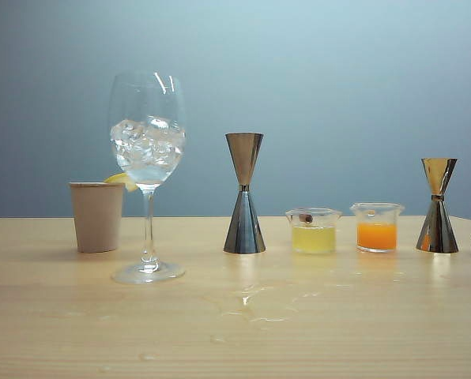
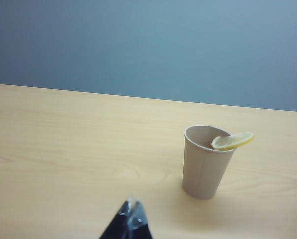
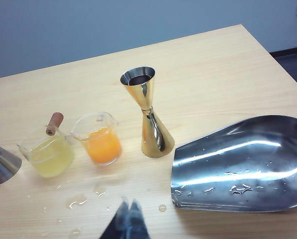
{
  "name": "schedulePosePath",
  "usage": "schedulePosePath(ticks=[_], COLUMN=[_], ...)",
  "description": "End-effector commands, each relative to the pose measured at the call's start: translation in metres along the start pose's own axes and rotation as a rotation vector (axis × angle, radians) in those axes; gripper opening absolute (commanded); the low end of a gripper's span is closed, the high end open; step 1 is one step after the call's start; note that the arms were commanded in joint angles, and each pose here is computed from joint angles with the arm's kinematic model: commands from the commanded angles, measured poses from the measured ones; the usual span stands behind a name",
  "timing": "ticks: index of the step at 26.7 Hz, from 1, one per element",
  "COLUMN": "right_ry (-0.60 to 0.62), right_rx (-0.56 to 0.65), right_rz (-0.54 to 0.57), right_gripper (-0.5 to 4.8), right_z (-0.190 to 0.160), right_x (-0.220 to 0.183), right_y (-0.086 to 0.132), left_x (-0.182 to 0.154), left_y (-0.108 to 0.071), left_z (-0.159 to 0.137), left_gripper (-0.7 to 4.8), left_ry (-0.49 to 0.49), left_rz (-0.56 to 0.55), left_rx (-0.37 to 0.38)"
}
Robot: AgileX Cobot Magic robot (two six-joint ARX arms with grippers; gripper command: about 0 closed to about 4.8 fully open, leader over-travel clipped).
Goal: Pick up the ice scoop on the desk filled with ice cubes, pour the ice into the goblet, and finally put the scoop back on the table.
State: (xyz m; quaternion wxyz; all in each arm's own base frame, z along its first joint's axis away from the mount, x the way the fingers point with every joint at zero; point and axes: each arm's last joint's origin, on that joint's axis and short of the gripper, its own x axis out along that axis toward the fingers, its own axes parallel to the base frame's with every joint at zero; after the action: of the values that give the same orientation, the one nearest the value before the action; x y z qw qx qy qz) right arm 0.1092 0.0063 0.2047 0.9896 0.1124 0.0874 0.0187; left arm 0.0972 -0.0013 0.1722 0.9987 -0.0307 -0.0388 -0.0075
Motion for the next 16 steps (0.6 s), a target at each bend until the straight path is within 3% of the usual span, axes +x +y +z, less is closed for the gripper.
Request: schedulePosePath(ticks=[1,3,16], right_ry=[-0.017,-0.017,-0.017], right_rx=[0.003,0.003,0.003], right_rz=[0.002,0.002,0.002], right_gripper=[-0.05,-0.05,-0.05], right_z=[0.0026,0.0026,0.0026], right_x=[-0.0006,-0.0006,-0.0006], right_y=[0.0005,0.0005,0.0005], left_x=[-0.0001,-0.0003,-0.0004], left_y=[-0.0024,-0.0055,-0.0077], left_z=[-0.0015,-0.0031,-0.001], left_gripper=[-0.06,-0.06,0.22], left_ry=[0.021,0.036,0.014], left_rz=[-0.023,-0.031,-0.02], left_rx=[0.029,0.06,0.054])
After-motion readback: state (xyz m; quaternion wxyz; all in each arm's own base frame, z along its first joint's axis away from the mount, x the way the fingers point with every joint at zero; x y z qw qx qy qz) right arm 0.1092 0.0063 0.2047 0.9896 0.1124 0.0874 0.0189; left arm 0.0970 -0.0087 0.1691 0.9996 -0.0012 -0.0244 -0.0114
